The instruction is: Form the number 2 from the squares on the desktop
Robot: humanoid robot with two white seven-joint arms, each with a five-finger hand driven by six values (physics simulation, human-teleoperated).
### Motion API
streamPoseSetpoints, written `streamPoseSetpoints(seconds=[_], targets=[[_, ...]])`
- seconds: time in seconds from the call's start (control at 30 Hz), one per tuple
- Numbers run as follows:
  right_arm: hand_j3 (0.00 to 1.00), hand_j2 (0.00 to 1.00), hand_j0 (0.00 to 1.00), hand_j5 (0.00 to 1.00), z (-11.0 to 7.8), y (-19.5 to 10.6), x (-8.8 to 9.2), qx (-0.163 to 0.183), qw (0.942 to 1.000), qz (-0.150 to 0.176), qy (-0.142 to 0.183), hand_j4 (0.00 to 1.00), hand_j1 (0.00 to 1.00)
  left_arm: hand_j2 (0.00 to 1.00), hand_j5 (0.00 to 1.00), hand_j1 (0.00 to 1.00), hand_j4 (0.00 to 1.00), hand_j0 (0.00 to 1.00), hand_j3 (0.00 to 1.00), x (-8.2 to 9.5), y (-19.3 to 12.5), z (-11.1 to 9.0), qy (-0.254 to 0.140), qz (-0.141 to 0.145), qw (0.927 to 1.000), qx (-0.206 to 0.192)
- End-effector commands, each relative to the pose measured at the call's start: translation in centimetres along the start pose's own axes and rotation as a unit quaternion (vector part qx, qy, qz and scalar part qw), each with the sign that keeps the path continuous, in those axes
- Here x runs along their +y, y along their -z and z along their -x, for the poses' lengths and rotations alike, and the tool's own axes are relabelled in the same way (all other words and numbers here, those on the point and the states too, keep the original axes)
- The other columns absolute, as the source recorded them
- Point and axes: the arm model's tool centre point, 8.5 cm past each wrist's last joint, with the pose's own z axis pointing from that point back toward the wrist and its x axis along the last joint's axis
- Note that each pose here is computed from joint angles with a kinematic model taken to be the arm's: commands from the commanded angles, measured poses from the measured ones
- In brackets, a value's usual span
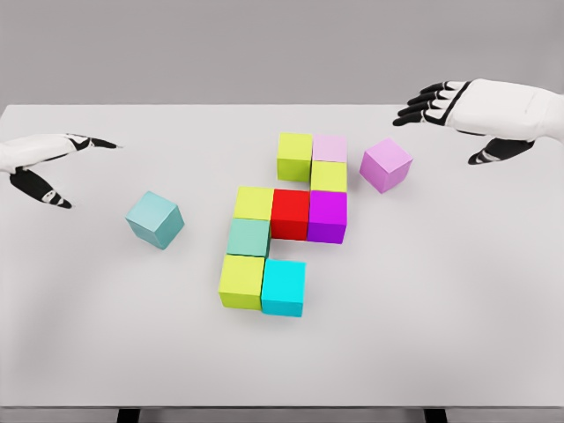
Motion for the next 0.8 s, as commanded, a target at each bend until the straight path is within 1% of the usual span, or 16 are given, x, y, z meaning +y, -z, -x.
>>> streamPoseSetpoints(seconds=[0.0, 0.07, 0.1, 0.13, 0.2, 0.23, 0.27, 0.3, 0.33, 0.37, 0.4, 0.43, 0.5, 0.57, 0.63, 0.77], targets=[[1.00, 1.00, 1.00, 1.00, -0.1, 0.0, -0.1, -0.001, 1.0000, 0.001, 0.001, 1.00, 1.00, 1.00, 1.00, 1.00, 1.00, 1.00, 1.00, 0.1, -0.5, 0.4, -0.004, -0.001, 1.0000, 0.007], [1.00, 1.00, 1.00, 1.00, -0.1, -0.1, -0.2, -0.001, 1.0000, 0.002, 0.000, 1.00, 1.00, 1.00, 1.00, 1.00, 1.00, 1.00, 1.00, -0.2, -0.2, 0.2, -0.006, 0.000, 1.0000, 0.002], [1.00, 1.00, 1.00, 1.00, -0.1, -0.1, -0.4, -0.001, 1.0000, 0.004, -0.001, 1.00, 1.00, 1.00, 1.00, 1.00, 1.00, 1.00, 1.00, -0.3, -0.9, 0.6, -0.005, 0.004, 0.9999, 0.011], [1.00, 1.00, 1.00, 1.00, 0.0, -0.1, -0.3, -0.002, 1.0000, 0.004, 0.004, 1.00, 1.00, 1.00, 1.00, 1.00, 1.00, 1.00, 1.00, -0.2, -2.2, 1.5, -0.002, 0.008, 0.9996, 0.028], [1.00, 1.00, 1.00, 1.00, -0.3, 0.5, 0.5, -0.010, 0.9999, -0.006, 0.010, 1.00, 1.00, 1.00, 1.00, 1.00, 1.00, 1.00, 1.00, -0.6, -1.9, 1.5, -0.004, 0.012, 0.9995, 0.027], [1.00, 1.00, 1.00, 1.00, -0.6, 1.1, 1.3, -0.018, 0.9996, -0.018, 0.015, 1.00, 1.00, 1.00, 1.00, 1.00, 1.00, 1.00, 1.00, -0.5, -1.7, 1.2, -0.002, 0.012, 0.9997, 0.023], [1.00, 1.00, 1.00, 1.00, -0.8, 1.4, 1.7, -0.023, 0.9993, -0.023, 0.016, 1.00, 1.00, 1.00, 1.00, 1.00, 1.00, 1.00, 1.00, -0.5, -1.4, 0.9, -0.001, 0.011, 0.9998, 0.017], [1.00, 1.00, 1.00, 1.00, -1.0, 1.7, 1.8, -0.027, 0.9992, -0.024, 0.018, 1.00, 1.00, 1.00, 1.00, 1.00, 1.00, 1.00, 1.00, -0.2, -0.4, -0.3, 0.007, 0.009, 0.9999, -0.002], [1.00, 1.00, 1.00, 1.00, -1.1, 2.0, 1.7, -0.030, 0.9992, -0.021, 0.017, 1.00, 1.00, 1.00, 1.00, 1.00, 1.00, 1.00, 1.00, 0.1, 0.9, -2.1, 0.019, 0.006, 0.9993, -0.030], [1.00, 1.00, 1.00, 1.00, -1.2, 2.3, 1.6, -0.033, 0.9991, -0.019, 0.017, 1.00, 1.00, 1.00, 1.00, 1.00, 1.00, 1.00, 1.00, 0.3, 1.7, -3.5, 0.029, 0.004, 0.9982, -0.051], [1.00, 1.00, 1.00, 1.00, -1.6, 3.0, 1.9, -0.042, 0.9987, -0.021, 0.019, 1.00, 1.00, 1.00, 1.00, 1.00, 1.00, 1.00, 1.00, 0.2, 2.3, -4.5, 0.038, 0.009, 0.9971, -0.066], [1.00, 1.00, 1.00, 1.00, -1.6, 3.4, 2.1, -0.036, 0.9986, -0.027, 0.026, 1.00, 1.00, 1.00, 1.00, 1.00, 1.00, 1.00, 1.00, 0.1, 2.5, -4.9, 0.040, 0.011, 0.9966, -0.072], [1.00, 1.00, 1.00, 1.00, -1.0, 4.3, 2.0, 0.000, 0.9982, -0.028, 0.053, 1.00, 1.00, 1.00, 1.00, 1.00, 1.00, 1.00, 1.00, 0.0, 3.2, -5.8, 0.042, 0.011, 0.9954, -0.086], [1.00, 1.00, 1.00, 1.00, -0.4, 4.9, 2.1, 0.022, 0.9969, -0.028, 0.070, 1.00, 1.00, 1.00, 1.00, 1.00, 1.00, 1.00, 1.00, -0.1, 3.6, -6.7, 0.051, 0.016, 0.9937, -0.098], [1.00, 1.00, 1.00, 1.00, 0.5, 5.8, 2.7, 0.047, 0.9947, -0.032, 0.086, 1.00, 1.00, 1.00, 1.00, 1.00, 1.00, 1.00, 1.00, -0.2, 3.4, -6.6, 0.051, 0.018, 0.9938, -0.097], [1.00, 1.00, 1.00, 1.00, 3.0, 7.1, 3.4, 0.076, 0.9906, -0.037, 0.107, 1.00, 1.00, 1.00, 1.00, 1.00, 1.00, 1.00, 1.00, -1.2, 3.9, -6.6, 0.051, 0.034, 0.9934, -0.097]])
